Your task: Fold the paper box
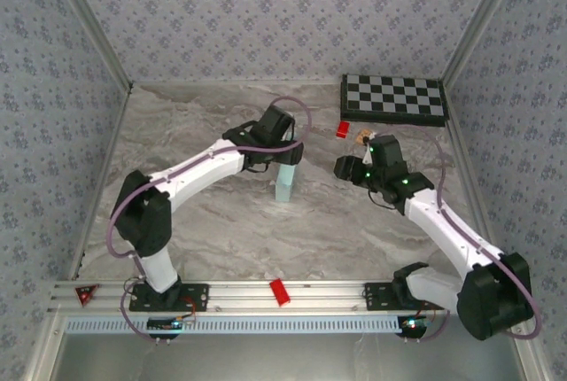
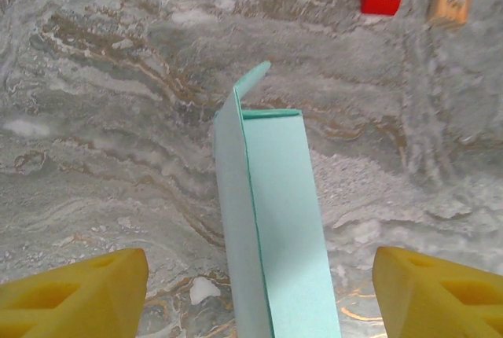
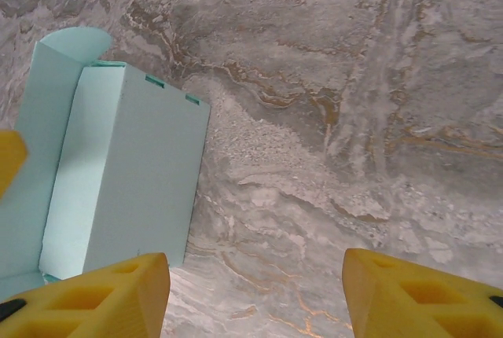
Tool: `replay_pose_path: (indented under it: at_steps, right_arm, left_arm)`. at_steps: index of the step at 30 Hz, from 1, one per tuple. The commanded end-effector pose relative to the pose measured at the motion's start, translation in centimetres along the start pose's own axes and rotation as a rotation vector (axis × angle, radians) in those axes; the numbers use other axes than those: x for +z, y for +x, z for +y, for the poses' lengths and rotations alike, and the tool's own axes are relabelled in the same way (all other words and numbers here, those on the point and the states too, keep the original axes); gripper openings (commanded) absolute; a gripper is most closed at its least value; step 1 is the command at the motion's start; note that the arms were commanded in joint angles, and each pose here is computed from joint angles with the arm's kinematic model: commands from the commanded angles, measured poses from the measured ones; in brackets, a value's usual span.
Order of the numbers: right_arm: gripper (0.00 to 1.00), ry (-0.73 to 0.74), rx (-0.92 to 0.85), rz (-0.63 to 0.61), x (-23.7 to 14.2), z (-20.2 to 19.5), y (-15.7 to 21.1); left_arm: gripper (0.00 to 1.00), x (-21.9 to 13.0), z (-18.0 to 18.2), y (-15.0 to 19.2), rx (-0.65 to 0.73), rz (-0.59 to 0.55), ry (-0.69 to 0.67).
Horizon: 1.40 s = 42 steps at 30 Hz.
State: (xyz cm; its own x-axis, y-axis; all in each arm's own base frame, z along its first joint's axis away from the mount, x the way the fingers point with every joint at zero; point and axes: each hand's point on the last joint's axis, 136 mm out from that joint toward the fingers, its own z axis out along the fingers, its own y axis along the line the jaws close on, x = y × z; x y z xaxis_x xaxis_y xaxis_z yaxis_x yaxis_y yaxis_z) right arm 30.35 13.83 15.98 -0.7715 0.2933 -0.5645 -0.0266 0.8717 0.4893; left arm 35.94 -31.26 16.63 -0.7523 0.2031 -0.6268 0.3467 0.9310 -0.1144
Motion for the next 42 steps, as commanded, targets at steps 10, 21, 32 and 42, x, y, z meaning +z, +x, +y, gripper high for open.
replay_pose_path:
  at_steps: [10,21,32,42]
  right_arm:
    - [0.62,0.014,-0.002,-0.026,-0.6,-1.1,0.0]
    - [0.62,0.009,0.006,-0.013,0.0,-1.2,0.0]
    - [0.62,0.014,0.01,-0.005,0.1,-1.3,0.2]
    - [0.62,0.017,0.016,0.0,0.2,-1.5,0.4]
  left_arm:
    - [0.76,2.5,-0.5,1.4,0.157,0.094,-0.149]
    - [0.65,3.5,-0.4,3.7,0.233,0.179,-0.141]
    - [0.59,3.0,-0.8,4.8,0.39,0.205,-0.061]
    - [0.59,3.1,-0.8,5.1,0.532,0.225,0.056]
